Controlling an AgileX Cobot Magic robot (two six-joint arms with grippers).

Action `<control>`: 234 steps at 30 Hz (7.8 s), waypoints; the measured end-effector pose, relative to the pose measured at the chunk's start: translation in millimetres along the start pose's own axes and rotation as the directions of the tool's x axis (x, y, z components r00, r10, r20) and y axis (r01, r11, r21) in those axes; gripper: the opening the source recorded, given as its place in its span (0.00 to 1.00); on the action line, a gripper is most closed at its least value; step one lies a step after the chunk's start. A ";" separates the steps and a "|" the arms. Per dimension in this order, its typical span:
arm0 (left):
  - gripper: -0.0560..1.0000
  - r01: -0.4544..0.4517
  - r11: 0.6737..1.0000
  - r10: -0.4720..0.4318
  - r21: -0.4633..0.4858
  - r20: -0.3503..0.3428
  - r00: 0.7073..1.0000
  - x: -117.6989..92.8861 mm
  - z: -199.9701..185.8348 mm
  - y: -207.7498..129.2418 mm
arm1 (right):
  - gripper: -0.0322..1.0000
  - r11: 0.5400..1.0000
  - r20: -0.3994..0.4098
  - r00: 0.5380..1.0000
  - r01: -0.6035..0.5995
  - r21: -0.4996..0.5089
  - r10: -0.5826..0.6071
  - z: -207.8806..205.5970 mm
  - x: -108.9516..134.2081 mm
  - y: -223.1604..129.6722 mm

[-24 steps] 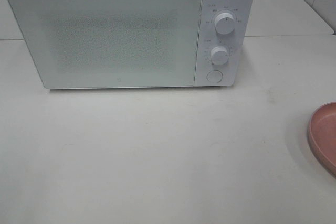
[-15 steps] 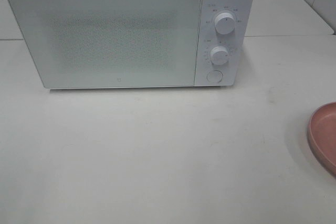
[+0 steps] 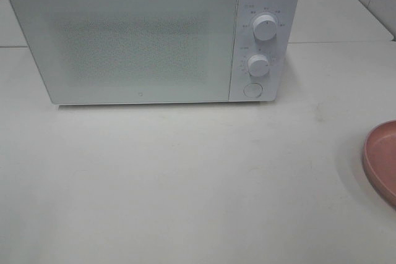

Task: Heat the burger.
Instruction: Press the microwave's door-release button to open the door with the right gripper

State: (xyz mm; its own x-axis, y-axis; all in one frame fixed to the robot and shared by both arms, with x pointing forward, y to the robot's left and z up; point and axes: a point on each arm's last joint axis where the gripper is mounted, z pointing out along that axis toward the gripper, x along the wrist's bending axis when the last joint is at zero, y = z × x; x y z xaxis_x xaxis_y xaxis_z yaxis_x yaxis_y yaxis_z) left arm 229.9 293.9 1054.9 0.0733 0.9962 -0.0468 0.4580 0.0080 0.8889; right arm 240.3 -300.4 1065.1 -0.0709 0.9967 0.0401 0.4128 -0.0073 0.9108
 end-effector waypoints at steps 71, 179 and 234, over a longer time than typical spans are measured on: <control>0.97 0.000 1.000 0.000 0.000 0.000 1.000 0.0 0.0 0.0 | 0.77 0.989 -0.038 0.999 0.014 -0.149 -0.020 221.1 8.6 14.2; 0.97 0.000 1.000 0.000 0.000 0.000 1.000 0.0 0.0 0.0 | 0.03 0.035 -0.118 0.044 -0.996 -0.081 0.992 305.6 121.9 -61.4; 0.97 -0.001 1.000 0.001 0.000 0.000 1.000 0.0 0.0 0.0 | 0.03 -0.050 -0.116 -0.031 -0.985 -0.164 0.993 412.3 120.2 -54.3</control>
State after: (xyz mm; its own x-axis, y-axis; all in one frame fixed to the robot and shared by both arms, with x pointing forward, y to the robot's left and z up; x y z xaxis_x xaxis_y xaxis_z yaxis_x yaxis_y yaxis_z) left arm 229.9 293.9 1054.9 0.0738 0.9962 -0.0459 0.4579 0.0071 0.8890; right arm 583.7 -146.8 851.0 0.3067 -0.0472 0.9506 -0.0995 -0.9949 -0.0173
